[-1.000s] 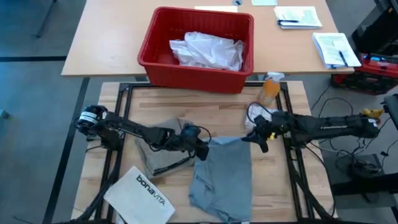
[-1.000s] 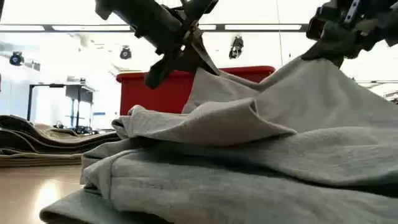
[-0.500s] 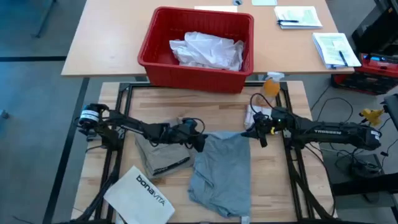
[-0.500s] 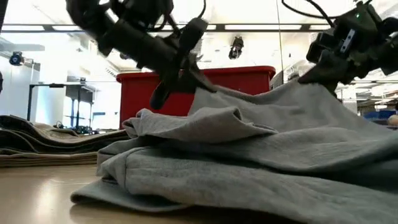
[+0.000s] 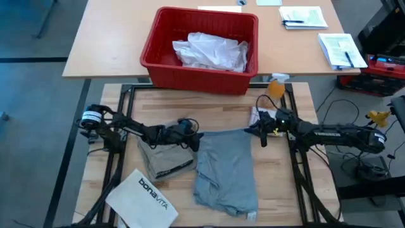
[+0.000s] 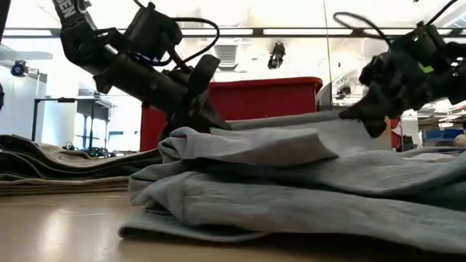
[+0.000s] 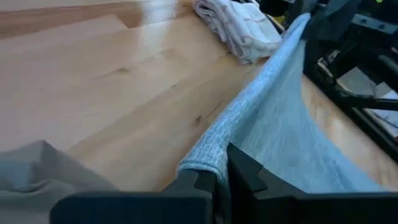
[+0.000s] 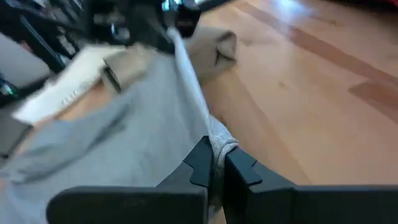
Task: Fold laundry
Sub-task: Fold the gray shirt
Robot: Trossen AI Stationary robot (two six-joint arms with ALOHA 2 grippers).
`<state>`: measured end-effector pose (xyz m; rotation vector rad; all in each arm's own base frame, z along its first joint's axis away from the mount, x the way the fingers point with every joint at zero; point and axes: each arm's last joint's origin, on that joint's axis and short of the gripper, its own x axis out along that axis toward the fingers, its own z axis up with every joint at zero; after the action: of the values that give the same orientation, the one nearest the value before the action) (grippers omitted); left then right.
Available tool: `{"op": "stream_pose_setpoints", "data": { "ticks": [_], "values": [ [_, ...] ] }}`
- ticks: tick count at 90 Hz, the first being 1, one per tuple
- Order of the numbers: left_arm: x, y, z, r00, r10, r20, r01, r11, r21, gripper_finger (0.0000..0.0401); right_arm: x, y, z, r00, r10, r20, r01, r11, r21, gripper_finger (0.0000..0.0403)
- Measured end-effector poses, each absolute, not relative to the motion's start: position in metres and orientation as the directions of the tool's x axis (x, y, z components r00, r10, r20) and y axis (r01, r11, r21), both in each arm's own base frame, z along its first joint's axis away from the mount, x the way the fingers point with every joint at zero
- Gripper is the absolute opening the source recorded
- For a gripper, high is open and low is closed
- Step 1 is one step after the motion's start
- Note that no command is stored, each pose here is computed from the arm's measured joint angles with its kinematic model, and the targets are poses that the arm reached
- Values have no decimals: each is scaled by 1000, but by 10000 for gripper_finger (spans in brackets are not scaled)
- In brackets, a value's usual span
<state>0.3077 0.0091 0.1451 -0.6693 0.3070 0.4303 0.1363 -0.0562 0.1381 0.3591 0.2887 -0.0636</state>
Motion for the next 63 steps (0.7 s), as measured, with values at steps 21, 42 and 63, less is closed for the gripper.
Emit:
{"op": "stream_pose_setpoints", "data": {
  "ticks": [21, 42, 63],
  "values": [
    [306, 20, 144, 853, 313, -417, -502, 711, -493, 0, 143, -61, 126, 938, -30, -344, 152, 930, 334, 0],
    [308, 22, 127, 824, 336, -456, -534, 728, -430, 0, 154, -68, 116, 925, -57, -377, 187, 929, 318, 0],
    [317, 24, 107, 825, 343, -448, -536, 725, -432, 0, 171, -79, 104, 898, -58, -436, 214, 924, 317, 0]
  ]
}}
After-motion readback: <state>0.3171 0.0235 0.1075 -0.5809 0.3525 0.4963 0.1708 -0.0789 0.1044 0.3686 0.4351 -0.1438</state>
